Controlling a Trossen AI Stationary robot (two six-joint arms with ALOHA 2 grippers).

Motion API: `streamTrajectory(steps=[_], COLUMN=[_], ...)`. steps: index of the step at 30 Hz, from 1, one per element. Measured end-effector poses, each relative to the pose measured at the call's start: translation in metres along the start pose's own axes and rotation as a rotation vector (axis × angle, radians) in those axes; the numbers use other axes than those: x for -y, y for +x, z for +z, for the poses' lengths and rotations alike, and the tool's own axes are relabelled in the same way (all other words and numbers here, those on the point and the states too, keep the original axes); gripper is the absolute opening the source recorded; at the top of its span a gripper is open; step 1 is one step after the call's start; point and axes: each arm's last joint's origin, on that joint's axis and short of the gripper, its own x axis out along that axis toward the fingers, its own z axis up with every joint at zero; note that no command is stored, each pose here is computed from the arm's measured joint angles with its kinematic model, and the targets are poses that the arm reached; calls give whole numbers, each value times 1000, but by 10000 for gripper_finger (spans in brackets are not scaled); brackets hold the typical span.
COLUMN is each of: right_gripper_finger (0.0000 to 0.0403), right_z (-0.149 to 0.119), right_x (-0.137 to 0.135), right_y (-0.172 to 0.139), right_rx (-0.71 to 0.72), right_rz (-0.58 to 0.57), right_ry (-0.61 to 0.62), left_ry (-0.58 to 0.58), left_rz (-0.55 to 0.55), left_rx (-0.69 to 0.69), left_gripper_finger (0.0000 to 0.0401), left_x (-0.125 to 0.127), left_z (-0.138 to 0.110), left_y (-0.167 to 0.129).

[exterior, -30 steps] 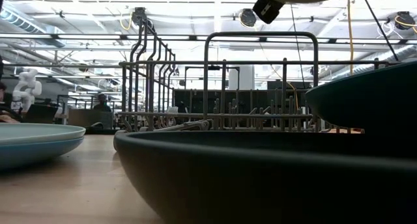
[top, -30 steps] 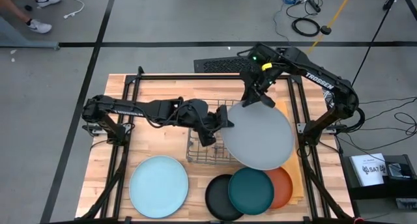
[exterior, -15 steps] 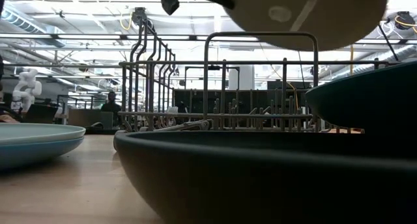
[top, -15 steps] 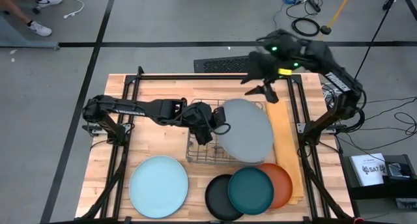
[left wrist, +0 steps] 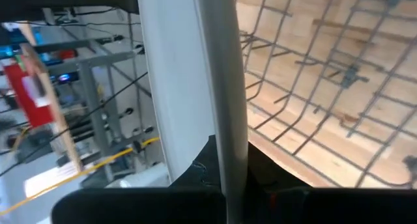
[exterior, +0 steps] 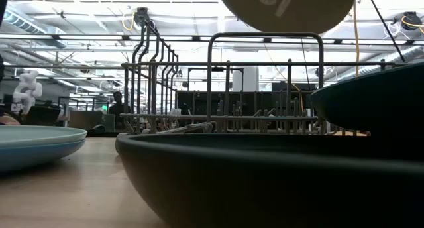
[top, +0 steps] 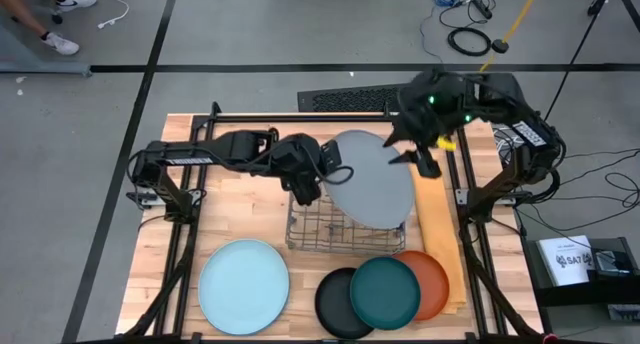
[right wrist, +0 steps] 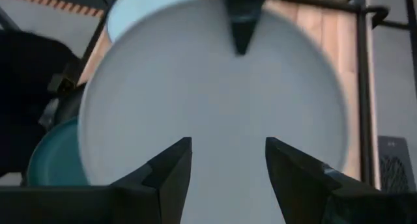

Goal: Sort dishes
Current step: Put the gray plate into the dish rack

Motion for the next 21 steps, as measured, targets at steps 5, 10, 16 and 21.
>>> streamTrajectory(steps=[5, 10, 16, 21], right_gripper_finger=[188, 188, 188, 188], right_z=[6, 9, 6, -1], right_x=[-28, -59, -93, -109], right_y=[6, 24, 55, 76], right_rx=[-29, -68, -115, -157], right_rz=[-23, -77, -105, -126], right_ry=[62, 91, 110, 133], left_ry=[-36, -55, -72, -95], left_rz=[-11, -12, -7, 12], left_rx=[22, 31, 35, 37], left_gripper_finger=[9, 9, 9, 9], left_x=[-4, -5, -6, -8], left_z=[-10, -14, -13, -13], left_y=[-7, -5, -2, 0])
